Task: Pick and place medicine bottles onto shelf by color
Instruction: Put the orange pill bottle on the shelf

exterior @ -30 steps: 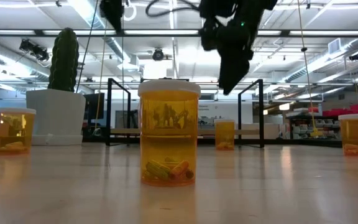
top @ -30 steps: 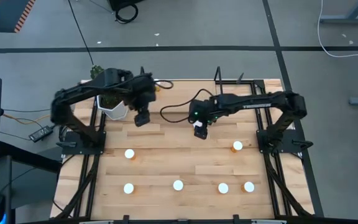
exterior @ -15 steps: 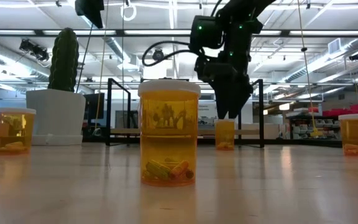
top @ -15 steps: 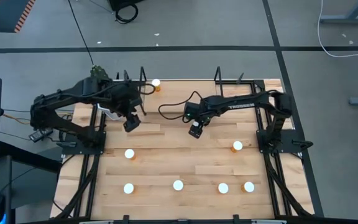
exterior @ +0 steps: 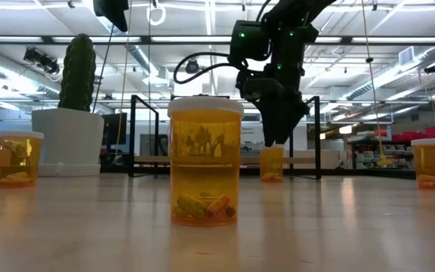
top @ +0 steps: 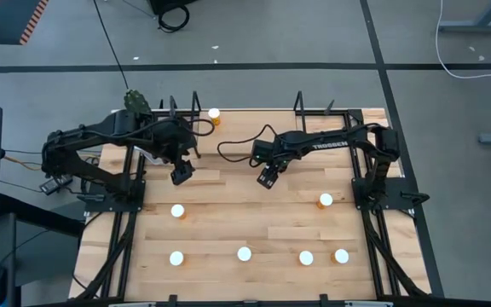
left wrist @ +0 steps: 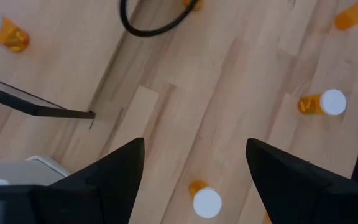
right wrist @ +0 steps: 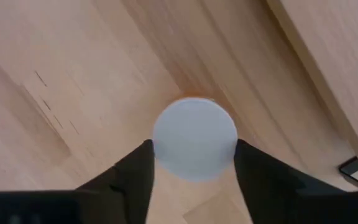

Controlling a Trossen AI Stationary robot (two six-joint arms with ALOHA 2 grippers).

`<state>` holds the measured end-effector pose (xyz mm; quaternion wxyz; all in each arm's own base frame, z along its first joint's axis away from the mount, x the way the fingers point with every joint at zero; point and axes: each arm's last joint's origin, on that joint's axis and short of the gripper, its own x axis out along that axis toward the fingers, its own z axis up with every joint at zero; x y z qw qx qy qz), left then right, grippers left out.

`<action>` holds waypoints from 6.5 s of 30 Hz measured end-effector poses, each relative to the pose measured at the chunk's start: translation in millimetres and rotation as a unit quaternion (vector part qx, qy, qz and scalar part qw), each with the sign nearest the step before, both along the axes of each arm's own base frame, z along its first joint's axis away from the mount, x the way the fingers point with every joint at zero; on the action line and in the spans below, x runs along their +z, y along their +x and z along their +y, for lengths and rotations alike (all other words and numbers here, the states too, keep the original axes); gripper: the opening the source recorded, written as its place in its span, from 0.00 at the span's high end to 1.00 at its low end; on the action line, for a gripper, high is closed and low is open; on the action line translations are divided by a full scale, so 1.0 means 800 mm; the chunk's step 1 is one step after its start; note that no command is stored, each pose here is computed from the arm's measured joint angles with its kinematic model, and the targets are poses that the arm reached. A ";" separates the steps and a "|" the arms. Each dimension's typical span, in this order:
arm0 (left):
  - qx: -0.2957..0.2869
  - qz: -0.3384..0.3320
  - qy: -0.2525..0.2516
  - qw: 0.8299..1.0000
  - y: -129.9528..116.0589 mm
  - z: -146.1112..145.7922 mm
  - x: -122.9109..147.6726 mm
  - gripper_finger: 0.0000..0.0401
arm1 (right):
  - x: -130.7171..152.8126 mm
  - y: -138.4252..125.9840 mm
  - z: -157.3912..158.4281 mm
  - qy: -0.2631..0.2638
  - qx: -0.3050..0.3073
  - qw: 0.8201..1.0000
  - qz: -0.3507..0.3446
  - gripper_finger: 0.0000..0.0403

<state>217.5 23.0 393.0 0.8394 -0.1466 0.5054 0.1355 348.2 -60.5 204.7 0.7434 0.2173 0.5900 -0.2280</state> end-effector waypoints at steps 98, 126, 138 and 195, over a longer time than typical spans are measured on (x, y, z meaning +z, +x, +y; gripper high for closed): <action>0.155 -0.030 -0.020 0.987 0.003 -0.016 0.002 0.28 | -0.030 0.000 0.009 -0.037 0.126 0.990 -0.045 0.30; 0.154 -0.063 -0.018 0.986 -0.039 -0.017 0.042 0.28 | 0.103 0.053 -0.009 -0.113 0.111 0.966 -0.205 0.47; 0.145 -0.126 0.008 0.981 -0.077 -0.016 0.076 0.28 | 0.102 0.116 -0.069 -0.130 0.075 0.966 -0.211 0.46; 0.153 -0.123 0.004 0.981 -0.106 -0.016 0.079 0.28 | 0.027 0.186 -0.119 -0.126 0.039 0.967 -0.216 0.45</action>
